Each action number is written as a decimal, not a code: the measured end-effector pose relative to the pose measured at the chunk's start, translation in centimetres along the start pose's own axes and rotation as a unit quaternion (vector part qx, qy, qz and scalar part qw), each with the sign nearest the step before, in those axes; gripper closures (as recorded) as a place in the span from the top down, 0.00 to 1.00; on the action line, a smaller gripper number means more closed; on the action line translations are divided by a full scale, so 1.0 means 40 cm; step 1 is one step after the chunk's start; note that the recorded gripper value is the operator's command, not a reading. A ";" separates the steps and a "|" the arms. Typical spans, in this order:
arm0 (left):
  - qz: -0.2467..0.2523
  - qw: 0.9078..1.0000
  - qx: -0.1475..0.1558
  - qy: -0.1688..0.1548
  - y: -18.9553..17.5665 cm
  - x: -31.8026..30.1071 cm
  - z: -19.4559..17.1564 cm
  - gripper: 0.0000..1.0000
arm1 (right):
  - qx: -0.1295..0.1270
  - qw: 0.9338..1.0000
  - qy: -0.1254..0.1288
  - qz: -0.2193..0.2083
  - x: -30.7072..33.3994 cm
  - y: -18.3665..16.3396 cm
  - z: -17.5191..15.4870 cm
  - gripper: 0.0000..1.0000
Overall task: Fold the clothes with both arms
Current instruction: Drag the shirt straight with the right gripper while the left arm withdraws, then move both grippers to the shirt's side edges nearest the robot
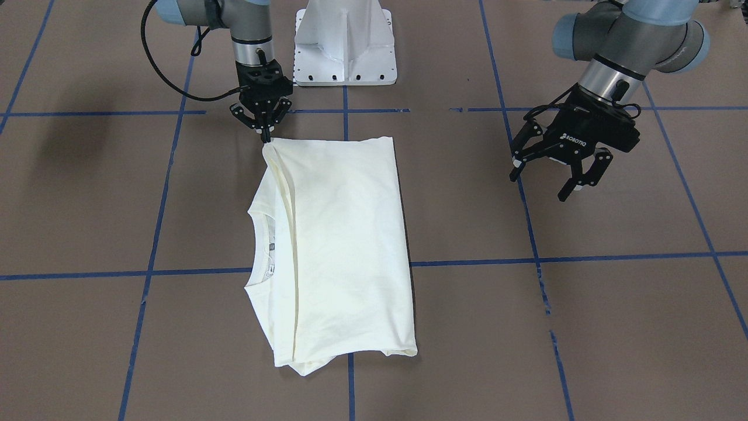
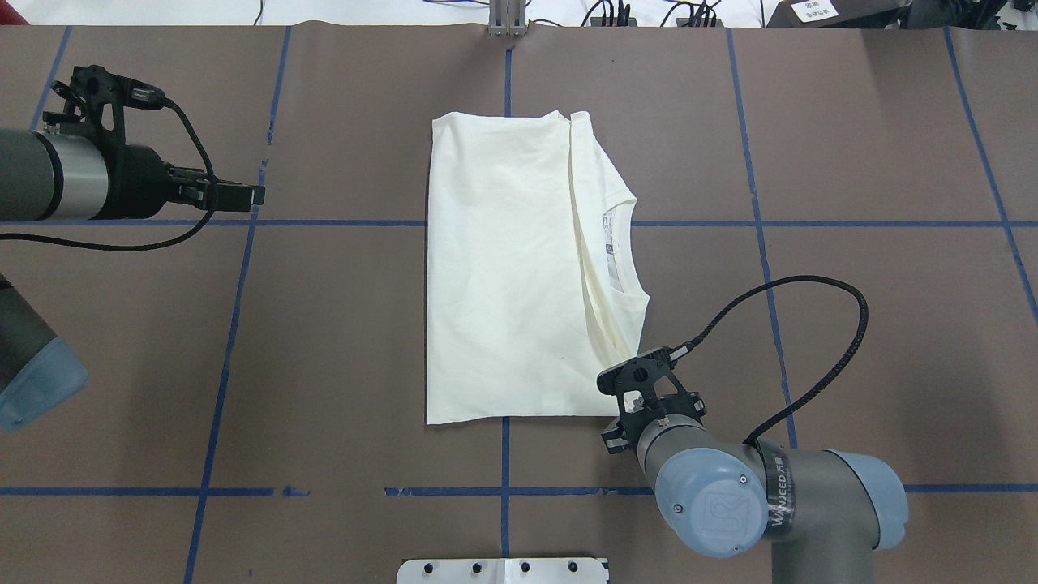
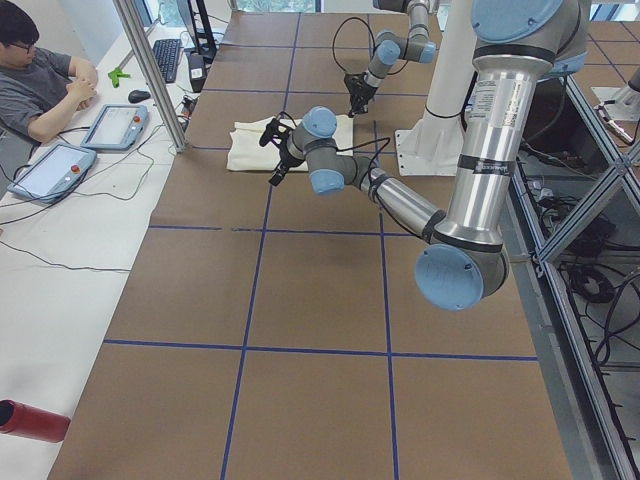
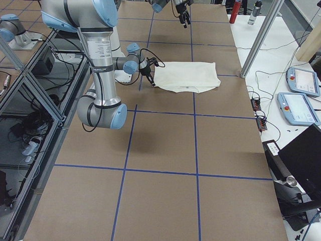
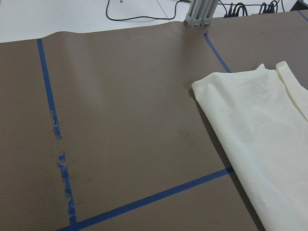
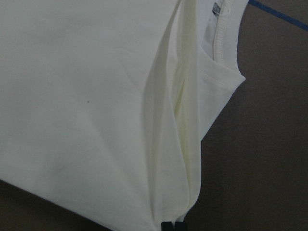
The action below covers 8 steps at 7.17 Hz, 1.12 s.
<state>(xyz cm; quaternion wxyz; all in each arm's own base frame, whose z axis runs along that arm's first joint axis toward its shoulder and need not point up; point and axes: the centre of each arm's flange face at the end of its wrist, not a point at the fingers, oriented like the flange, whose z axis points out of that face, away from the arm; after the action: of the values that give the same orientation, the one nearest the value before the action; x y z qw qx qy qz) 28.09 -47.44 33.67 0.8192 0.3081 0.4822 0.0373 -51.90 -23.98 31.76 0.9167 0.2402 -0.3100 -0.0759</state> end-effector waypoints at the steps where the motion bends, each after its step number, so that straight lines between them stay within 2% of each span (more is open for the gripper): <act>1: 0.000 1.000 0.000 0.000 0.000 0.000 0.001 1.00 | -0.005 0.999 -0.002 0.046 -0.012 0.027 -0.001 1.00; 3: 0.000 1.000 0.000 0.000 0.000 0.000 0.000 1.00 | -0.001 0.995 -0.002 0.097 -0.033 0.054 0.001 1.00; 4: 0.000 1.000 0.000 0.001 0.000 0.000 -0.001 1.00 | 0.009 0.994 -0.011 0.111 -0.040 0.030 -0.019 1.00; 5: -0.002 1.000 0.000 0.002 -0.001 0.003 -0.003 1.00 | 0.023 0.990 -0.036 0.131 -0.043 -0.019 -0.056 1.00; 6: -0.018 1.000 0.002 0.006 -0.002 0.011 -0.010 1.00 | 0.040 0.984 -0.075 0.159 -0.030 -0.075 -0.089 1.00; 7: -0.053 0.998 0.003 0.018 0.006 0.035 -0.015 1.00 | 0.057 0.971 -0.128 0.192 0.002 -0.121 -0.115 1.00; 8: -0.090 0.995 -0.001 0.034 0.029 0.073 -0.009 1.00 | 0.069 0.956 -0.179 0.224 0.039 -0.140 -0.133 1.00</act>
<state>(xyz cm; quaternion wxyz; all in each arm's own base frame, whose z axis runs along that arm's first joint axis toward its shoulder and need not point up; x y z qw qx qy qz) 29.63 -45.28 31.93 0.8026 0.2610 0.5358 -0.0250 -47.39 -27.22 26.19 0.8210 0.2102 -0.5190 0.1111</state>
